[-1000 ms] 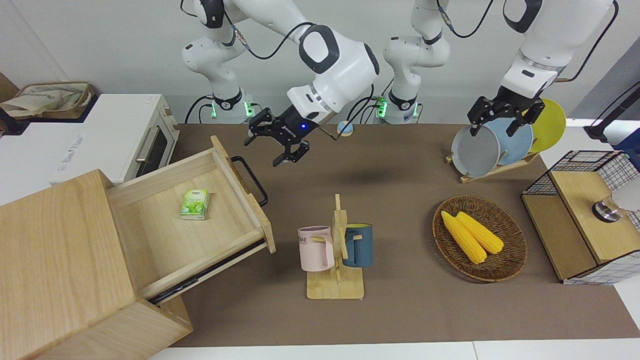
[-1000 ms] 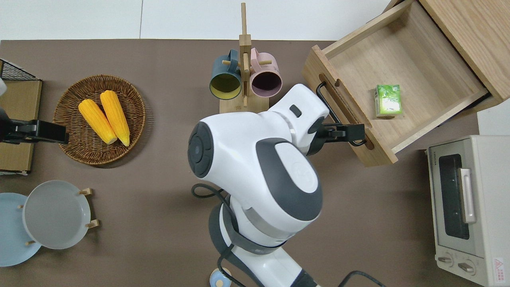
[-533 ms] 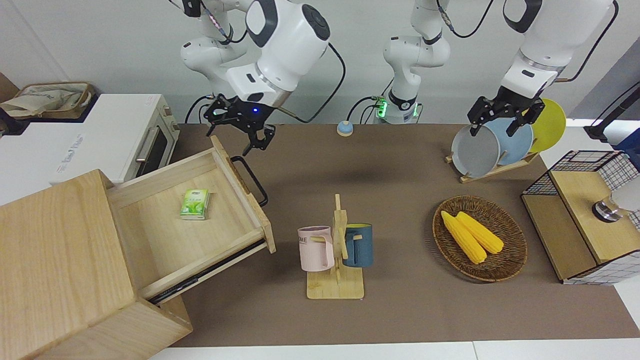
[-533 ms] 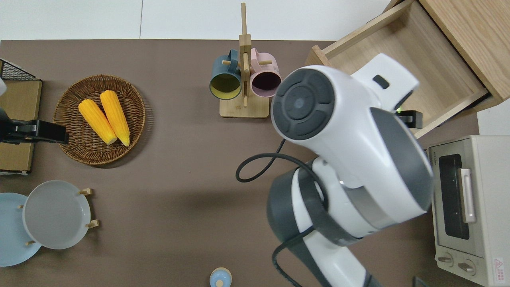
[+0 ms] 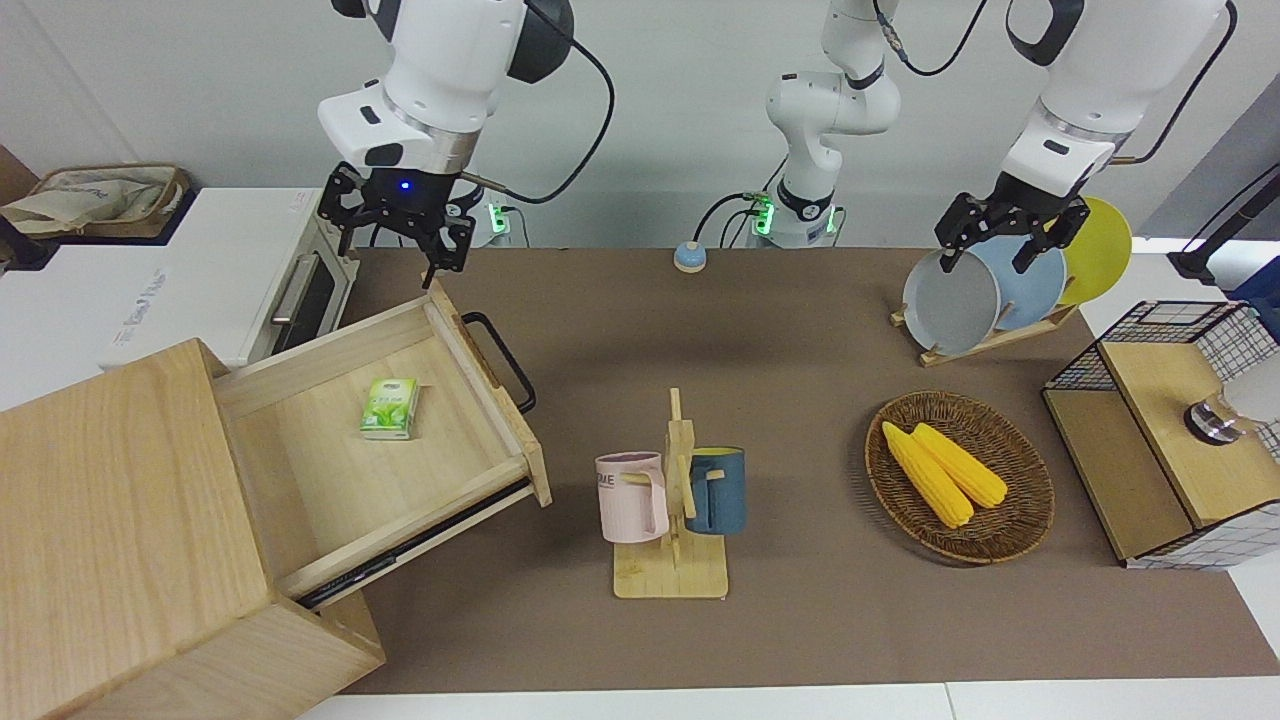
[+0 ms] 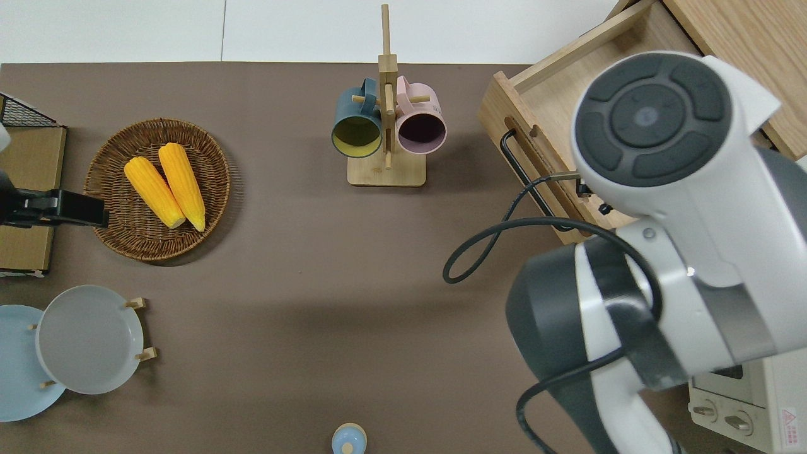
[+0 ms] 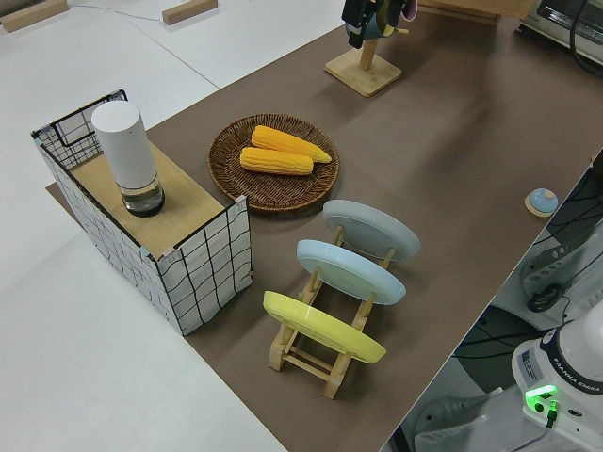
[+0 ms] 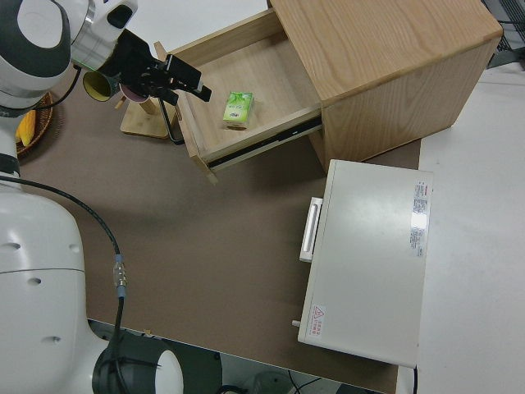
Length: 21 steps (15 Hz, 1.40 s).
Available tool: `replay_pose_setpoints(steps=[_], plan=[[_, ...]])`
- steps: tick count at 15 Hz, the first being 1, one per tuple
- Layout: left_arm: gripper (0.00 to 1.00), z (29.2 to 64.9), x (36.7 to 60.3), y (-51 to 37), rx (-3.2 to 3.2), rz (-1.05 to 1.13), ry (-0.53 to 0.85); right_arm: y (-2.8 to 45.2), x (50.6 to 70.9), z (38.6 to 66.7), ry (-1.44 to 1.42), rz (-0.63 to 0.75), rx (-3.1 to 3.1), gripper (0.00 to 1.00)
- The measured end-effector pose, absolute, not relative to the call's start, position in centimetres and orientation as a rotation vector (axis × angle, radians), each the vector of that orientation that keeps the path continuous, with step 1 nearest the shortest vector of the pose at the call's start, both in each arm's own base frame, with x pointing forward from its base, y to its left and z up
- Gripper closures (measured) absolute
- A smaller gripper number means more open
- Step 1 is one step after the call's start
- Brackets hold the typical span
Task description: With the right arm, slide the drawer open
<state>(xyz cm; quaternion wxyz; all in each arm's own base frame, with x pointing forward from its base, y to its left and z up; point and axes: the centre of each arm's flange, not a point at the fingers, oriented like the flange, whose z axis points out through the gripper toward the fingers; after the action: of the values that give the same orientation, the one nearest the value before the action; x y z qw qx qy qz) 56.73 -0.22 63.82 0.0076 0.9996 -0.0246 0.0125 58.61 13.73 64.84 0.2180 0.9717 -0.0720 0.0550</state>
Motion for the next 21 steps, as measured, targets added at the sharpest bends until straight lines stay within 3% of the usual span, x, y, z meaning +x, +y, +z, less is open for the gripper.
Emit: replay_pose_setpoints(steps=[10, 21], plan=[[0.00, 63.8, 56.7, -0.2, 3.125, 0.039, -0.077, 2.6, 59.7, 65.3, -0.314, 0.086, 2.949, 0.01], [0.00, 63.8, 56.7, -0.2, 3.125, 0.039, -0.077, 0.1, 60.8, 61.1, -0.258, 0.048, 3.097, 0.01]])
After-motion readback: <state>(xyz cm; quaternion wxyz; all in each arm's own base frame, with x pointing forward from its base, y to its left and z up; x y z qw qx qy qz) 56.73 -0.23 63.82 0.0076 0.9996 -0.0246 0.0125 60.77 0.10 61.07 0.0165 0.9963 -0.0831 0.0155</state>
